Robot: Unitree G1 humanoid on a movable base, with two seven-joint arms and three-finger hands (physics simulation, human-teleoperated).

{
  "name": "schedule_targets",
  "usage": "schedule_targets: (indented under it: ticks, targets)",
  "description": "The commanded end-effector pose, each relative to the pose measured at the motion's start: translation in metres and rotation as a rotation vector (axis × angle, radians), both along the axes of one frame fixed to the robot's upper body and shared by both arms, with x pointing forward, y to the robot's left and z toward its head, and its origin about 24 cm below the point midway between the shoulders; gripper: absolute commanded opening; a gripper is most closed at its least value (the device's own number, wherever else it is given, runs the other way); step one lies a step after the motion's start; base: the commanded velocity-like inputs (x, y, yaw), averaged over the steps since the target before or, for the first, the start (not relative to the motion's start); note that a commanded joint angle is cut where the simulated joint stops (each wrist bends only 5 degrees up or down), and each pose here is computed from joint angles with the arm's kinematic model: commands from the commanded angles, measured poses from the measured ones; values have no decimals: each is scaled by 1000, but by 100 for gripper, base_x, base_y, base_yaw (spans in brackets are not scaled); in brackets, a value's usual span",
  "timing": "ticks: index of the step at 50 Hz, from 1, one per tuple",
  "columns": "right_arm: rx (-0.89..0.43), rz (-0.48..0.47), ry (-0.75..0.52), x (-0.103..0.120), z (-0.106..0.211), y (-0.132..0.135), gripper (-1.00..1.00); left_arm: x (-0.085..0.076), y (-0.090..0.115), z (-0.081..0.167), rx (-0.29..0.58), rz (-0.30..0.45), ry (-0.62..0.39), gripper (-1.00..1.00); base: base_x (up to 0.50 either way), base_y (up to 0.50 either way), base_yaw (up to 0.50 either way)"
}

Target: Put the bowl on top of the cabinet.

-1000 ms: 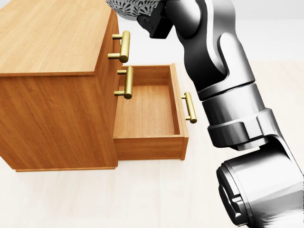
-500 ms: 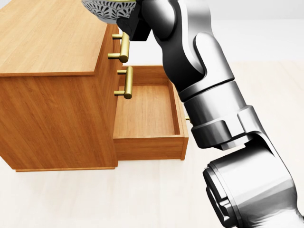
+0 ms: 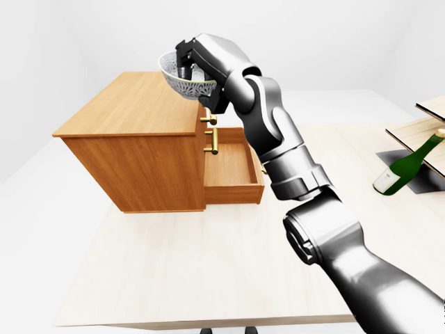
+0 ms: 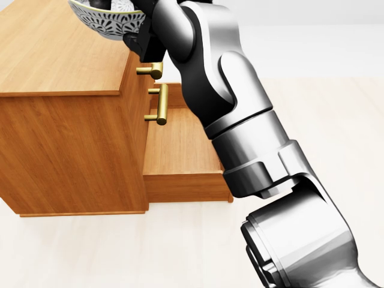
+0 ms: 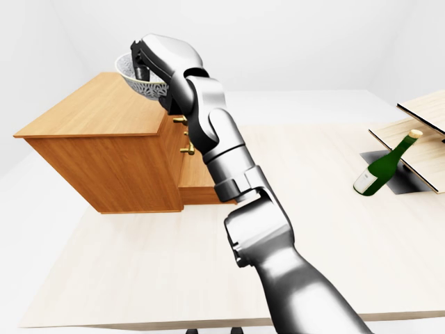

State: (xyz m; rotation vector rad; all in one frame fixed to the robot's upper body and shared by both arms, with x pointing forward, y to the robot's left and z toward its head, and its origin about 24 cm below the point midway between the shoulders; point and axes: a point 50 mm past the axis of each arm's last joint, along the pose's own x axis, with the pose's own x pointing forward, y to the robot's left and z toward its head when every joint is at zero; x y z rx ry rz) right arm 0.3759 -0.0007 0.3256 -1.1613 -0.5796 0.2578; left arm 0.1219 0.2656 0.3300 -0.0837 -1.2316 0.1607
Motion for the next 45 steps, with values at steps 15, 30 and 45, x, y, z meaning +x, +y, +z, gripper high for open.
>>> schedule_targets:
  ticks: [15, 30, 45]
  targets:
    - [38, 72, -22, -12, 1, 21, -100, -2, 1, 2, -6, -5, -7, 100, 0, 0, 0]
    - [31, 95, -29, -17, 2, 30, -100, -1, 1, 1, -7, -6, -5, 100, 0, 0, 0]
    - [19, 111, -30, -20, 1, 43, -100, -3, 2, 2, -12, -8, -6, 100, 0, 0, 0]
